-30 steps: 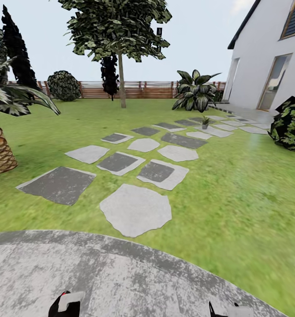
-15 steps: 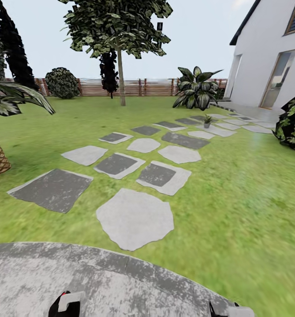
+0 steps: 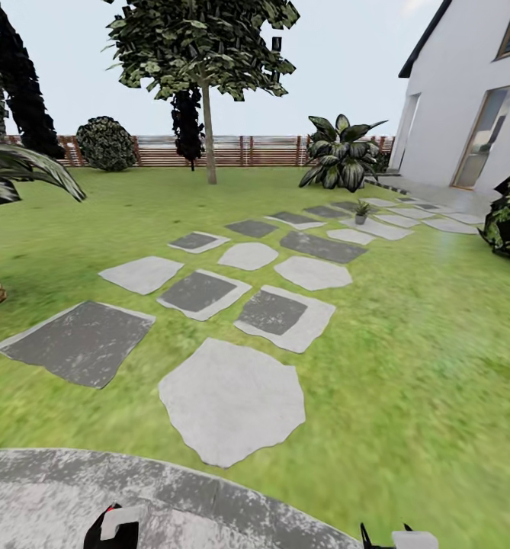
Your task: Pick up the pesticide atomizer in the garden and spray insectifuge to fully cover both potted plants in the garden.
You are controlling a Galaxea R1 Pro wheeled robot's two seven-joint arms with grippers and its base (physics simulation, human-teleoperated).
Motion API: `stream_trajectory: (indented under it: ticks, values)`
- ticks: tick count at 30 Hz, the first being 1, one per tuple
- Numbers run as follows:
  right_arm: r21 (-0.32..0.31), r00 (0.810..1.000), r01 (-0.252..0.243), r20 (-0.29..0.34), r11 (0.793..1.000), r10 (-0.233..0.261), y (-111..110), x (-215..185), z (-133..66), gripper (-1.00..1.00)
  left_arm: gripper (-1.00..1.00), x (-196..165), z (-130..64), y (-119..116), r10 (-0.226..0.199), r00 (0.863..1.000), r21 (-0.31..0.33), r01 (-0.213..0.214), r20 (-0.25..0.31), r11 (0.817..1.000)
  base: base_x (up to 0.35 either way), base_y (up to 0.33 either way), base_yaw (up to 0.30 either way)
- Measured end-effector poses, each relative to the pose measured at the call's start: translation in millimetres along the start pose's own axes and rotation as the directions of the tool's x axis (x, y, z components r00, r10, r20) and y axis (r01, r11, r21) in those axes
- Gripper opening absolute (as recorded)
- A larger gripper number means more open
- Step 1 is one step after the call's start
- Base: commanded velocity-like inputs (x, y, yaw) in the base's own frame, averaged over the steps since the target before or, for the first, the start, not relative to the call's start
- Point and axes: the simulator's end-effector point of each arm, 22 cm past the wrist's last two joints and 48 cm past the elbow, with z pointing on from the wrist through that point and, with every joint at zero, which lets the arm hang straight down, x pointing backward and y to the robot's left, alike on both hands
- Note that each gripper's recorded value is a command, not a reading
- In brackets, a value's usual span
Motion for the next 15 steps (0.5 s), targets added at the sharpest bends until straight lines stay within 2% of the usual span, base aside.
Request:
stream_trajectory:
  ticks: [15]
  values:
    - [0.003,1.000,0.000,-0.005,1.000,0.000,-0.7,2.4,-0.2,1.00,-1.00,2.4,0.1,-0.1,0.001,1.000,0.000,-0.001,-0.005,1.000,0.336,0.000,0.000]
